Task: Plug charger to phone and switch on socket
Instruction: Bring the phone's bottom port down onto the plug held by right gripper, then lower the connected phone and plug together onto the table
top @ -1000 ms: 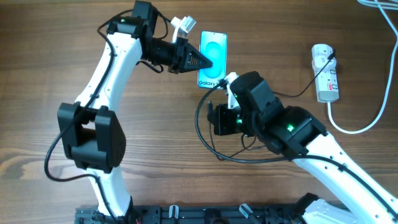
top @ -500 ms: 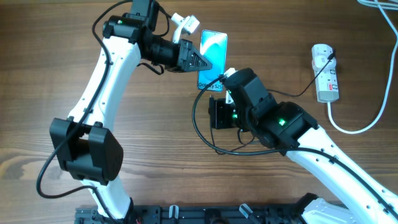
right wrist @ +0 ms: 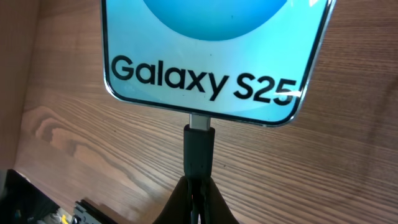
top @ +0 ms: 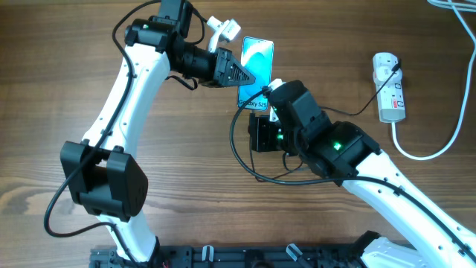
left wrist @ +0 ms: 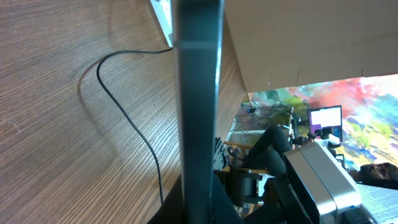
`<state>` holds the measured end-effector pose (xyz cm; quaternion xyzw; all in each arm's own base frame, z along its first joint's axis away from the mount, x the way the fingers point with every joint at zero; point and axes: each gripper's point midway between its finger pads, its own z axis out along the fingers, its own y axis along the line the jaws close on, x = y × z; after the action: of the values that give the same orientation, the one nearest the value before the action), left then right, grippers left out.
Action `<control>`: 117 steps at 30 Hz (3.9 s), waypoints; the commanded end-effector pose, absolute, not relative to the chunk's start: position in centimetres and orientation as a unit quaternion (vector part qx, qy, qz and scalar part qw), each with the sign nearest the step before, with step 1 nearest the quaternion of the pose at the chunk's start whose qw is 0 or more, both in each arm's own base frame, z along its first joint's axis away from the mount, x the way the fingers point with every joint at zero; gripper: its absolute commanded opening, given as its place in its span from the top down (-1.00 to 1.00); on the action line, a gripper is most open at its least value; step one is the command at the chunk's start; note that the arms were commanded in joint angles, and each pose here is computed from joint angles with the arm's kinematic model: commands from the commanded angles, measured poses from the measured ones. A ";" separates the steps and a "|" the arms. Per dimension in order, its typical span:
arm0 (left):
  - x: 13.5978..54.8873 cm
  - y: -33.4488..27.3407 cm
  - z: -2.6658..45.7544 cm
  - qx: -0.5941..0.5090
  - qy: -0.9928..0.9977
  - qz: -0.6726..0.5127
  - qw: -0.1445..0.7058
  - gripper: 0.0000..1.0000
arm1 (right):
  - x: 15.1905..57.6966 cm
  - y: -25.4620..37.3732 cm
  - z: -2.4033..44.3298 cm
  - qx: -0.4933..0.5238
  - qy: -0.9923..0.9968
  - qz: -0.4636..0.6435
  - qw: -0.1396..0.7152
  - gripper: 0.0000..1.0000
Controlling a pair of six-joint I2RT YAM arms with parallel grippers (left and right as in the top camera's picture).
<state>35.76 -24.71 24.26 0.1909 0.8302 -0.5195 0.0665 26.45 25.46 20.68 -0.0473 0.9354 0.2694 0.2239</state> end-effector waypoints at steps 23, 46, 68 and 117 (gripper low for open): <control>34.9 -24.9 26.2 0.198 0.818 -0.535 0.071 0.92 | 26.7 26.0 21.7 -0.058 0.930 0.283 0.228 0.91; 34.5 -25.4 26.2 0.204 0.817 -0.535 0.068 0.92 | 27.5 24.5 21.1 -0.038 0.938 0.241 0.248 0.91; 34.5 -25.4 26.1 0.203 0.819 -0.532 0.067 0.92 | 30.0 24.4 22.8 -0.038 0.919 0.262 0.291 0.91; 37.9 -22.8 2.5 0.048 0.949 -0.308 -0.048 0.91 | 26.0 23.3 14.8 0.012 0.970 0.212 0.122 -0.99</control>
<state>37.99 -22.78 3.30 0.0490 0.9479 -0.3116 -0.0450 26.30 23.36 15.31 0.0054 0.9684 0.2103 0.1337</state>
